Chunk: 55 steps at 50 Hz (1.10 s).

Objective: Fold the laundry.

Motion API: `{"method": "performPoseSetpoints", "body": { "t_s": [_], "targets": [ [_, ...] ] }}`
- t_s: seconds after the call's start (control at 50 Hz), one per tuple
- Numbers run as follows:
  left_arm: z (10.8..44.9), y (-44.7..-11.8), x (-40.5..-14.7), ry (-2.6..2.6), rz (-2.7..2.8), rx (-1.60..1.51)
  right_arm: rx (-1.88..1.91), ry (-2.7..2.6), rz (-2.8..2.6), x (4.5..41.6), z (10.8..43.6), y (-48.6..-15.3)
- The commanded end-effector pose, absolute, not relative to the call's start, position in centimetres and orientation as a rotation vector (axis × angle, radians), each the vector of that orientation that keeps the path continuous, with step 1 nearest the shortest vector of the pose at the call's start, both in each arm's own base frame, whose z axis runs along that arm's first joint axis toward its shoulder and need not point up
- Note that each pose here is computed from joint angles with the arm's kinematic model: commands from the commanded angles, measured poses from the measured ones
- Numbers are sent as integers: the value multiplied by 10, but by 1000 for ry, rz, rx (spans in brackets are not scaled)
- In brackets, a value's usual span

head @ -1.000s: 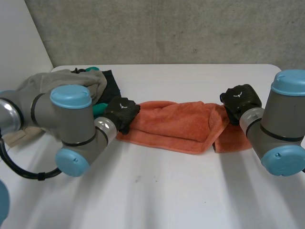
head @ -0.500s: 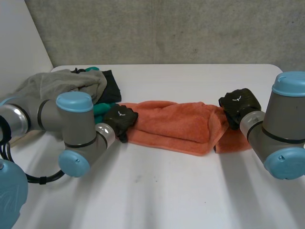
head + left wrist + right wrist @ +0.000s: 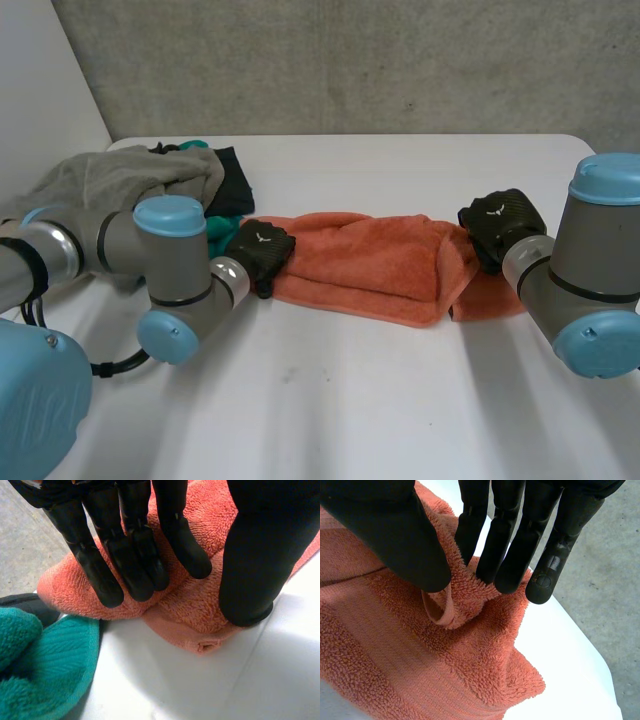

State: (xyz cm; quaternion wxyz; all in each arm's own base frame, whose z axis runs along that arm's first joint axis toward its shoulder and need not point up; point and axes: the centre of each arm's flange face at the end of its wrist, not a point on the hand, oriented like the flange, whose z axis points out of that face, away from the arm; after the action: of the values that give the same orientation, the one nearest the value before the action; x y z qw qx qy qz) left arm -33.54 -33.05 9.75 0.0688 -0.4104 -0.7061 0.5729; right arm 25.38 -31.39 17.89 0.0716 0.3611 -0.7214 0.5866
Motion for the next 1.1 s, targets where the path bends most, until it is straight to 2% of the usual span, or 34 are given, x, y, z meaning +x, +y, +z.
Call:
{"method": "performPoseSetpoints", "body": {
  "t_s": [0.02,0.5,0.82,0.9,0.98,1.1],
  "targets": [
    [94,-336,-339,-2110,1734,-1236,1089,-2174,1756,254,177,-314],
    [104,-343,-342,-2060,1824,-1209,1097,-2180,1748,254,173,-314],
    [93,-342,-342,-2073,1790,-1220,1097,-2183,1742,254,172,-314],
    [103,-344,-341,-2081,1830,-1202,1096,-2183,1741,254,172,-314],
    [129,-344,-336,-2116,1922,-1149,1086,-2174,1751,253,176,-314],
    [161,-325,-327,-2138,1964,-1120,1075,-2155,1759,250,185,-316]
  ]
}}
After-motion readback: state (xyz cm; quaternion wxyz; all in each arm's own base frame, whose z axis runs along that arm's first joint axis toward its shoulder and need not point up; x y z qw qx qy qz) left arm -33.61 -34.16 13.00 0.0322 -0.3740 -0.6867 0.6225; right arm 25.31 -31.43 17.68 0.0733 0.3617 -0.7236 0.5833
